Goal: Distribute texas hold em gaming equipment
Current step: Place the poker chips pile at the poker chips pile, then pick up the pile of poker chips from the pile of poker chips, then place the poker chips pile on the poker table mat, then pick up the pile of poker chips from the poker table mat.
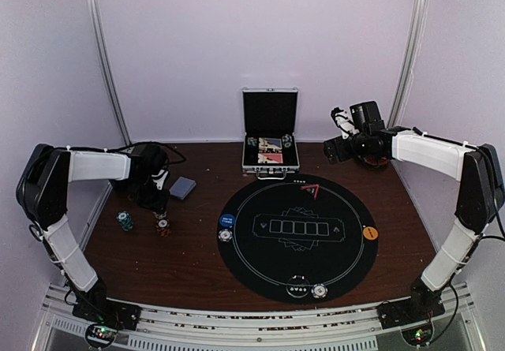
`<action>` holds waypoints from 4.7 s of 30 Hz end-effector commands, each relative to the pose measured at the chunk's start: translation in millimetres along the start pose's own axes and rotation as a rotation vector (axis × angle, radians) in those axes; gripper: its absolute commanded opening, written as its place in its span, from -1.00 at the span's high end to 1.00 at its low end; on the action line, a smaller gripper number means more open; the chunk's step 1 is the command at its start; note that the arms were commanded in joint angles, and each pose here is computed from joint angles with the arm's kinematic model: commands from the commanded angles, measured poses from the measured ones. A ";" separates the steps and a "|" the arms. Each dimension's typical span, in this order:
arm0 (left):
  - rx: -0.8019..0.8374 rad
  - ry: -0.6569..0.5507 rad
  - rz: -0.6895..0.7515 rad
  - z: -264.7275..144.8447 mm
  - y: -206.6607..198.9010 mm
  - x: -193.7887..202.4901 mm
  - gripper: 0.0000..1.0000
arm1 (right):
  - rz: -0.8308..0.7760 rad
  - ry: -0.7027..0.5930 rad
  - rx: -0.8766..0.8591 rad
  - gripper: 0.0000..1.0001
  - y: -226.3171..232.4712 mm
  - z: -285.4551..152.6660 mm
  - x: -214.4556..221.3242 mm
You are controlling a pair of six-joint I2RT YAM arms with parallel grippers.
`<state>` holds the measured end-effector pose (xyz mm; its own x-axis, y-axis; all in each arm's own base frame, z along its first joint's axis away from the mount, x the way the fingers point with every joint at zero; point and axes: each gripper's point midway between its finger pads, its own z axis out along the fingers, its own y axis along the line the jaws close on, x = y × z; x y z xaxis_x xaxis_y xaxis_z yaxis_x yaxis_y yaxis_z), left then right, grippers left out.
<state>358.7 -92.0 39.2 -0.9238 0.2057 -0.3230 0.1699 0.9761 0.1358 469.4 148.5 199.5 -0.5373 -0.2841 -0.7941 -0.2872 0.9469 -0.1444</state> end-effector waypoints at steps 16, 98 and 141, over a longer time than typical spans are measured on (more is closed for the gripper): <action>-0.004 -0.048 -0.007 -3.3 2.7 -12.6 0.02 | -0.001 -0.009 -0.007 -1.00 -1.5 -4.6 -3.7; 0.434 -0.233 0.616 -52.8 -462.4 7.2 -0.15 | 0.118 -0.122 0.105 -1.00 -59.6 -38.9 -29.0; 0.140 -0.502 0.144 -169.4 -105.9 3.3 -0.96 | -0.654 0.603 -0.584 -0.99 215.8 -44.3 204.1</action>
<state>273.0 -202.7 166.3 -0.6661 0.3481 -0.6597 0.3591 0.9248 0.1254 273.9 290.6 36.7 -0.4258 -0.8735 -0.2362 -0.8964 0.4427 -0.0212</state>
